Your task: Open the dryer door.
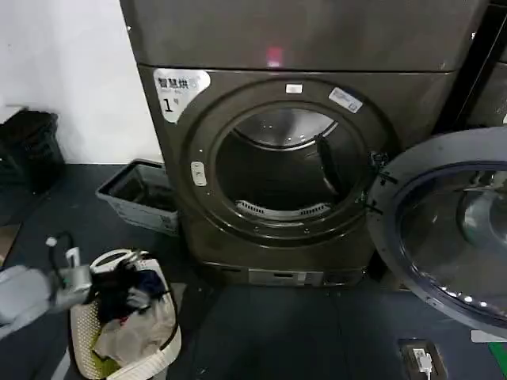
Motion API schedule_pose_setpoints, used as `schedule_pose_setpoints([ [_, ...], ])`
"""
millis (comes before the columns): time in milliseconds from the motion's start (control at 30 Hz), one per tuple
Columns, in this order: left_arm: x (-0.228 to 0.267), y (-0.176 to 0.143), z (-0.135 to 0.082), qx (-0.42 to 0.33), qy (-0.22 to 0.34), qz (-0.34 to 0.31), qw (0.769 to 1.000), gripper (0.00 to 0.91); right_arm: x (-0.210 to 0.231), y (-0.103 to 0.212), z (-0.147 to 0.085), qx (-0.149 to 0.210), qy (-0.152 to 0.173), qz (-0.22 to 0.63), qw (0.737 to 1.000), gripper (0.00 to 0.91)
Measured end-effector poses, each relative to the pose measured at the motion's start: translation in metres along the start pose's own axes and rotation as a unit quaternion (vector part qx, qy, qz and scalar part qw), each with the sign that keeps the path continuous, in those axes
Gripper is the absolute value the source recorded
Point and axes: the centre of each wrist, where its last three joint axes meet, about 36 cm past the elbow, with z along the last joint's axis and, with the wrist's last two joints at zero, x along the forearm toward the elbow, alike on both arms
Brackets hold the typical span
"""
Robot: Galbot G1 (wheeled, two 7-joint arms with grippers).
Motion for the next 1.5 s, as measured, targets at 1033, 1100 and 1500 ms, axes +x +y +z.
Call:
schedule_pose_setpoints([
  [1033,0.069,0.014,0.090,-0.128,0.230,0.055,0.963,0.907,-0.002,0.009,0.006,-0.004,0.007,-0.006,1.000,0.907],
  [1100,0.070,0.015,0.091,-0.129,0.231,0.056,0.963,0.907,0.000,0.009,0.005,-0.004,0.007,-0.006,1.000,0.907],
  [1500,0.073,0.021,0.091,-0.140,0.231,0.062,0.961,0.907,0.002,0.009,0.004,-0.002,0.005,-0.008,1.000,0.907],
])
